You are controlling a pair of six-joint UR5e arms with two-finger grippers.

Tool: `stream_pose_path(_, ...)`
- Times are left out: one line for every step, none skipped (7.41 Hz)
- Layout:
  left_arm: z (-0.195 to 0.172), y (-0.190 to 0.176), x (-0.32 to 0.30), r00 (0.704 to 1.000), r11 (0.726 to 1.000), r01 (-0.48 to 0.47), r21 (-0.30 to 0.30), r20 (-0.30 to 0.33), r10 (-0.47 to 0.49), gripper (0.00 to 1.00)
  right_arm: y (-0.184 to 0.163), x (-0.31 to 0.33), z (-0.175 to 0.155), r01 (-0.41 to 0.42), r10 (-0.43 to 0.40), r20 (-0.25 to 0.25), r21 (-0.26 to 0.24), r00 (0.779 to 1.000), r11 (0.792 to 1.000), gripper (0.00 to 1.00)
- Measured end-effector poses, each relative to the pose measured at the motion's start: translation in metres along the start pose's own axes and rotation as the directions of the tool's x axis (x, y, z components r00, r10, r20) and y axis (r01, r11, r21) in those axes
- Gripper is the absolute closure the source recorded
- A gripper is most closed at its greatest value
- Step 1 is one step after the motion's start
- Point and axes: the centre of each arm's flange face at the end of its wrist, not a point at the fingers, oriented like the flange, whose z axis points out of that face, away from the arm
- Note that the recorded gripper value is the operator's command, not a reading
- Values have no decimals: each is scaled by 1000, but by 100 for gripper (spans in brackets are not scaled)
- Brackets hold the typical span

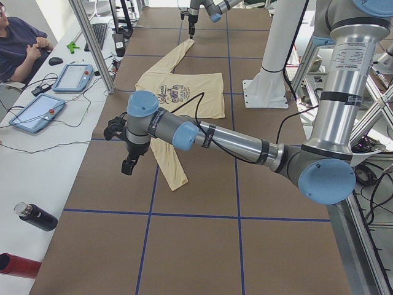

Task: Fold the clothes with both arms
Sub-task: 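Lower the right gripper and grasp the cuff of the sleeve nearest it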

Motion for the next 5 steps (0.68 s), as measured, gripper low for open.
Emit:
stream_pose_path(0, 0, 0, 1000, 1000, 0, 0, 0, 0, 0, -3, -6, 4, -6, 6, 4, -1, 1000, 1000, 17)
stream_pose_path(0, 1, 0, 1000, 1000, 1, -1, 0, -1, 0, -5, -10, 7, -8, 8, 3, -2, 1000, 1000, 19)
stream_pose_path(0, 1, 0, 1000, 1000, 1, -1, 0, -1, 0, -5, -11, 9, -8, 8, 0, -3, 1000, 1000, 24)
stream_pose_path(0, 1, 0, 1000, 1000, 1, -1, 0, -1, 0, -5, -11, 11, -7, 7, -4, -3, 1000, 1000, 26)
stream_pose_path(0, 1, 0, 1000, 1000, 1, -1, 0, -1, 0, -4, -11, 13, -7, 7, -7, -5, 1000, 1000, 27)
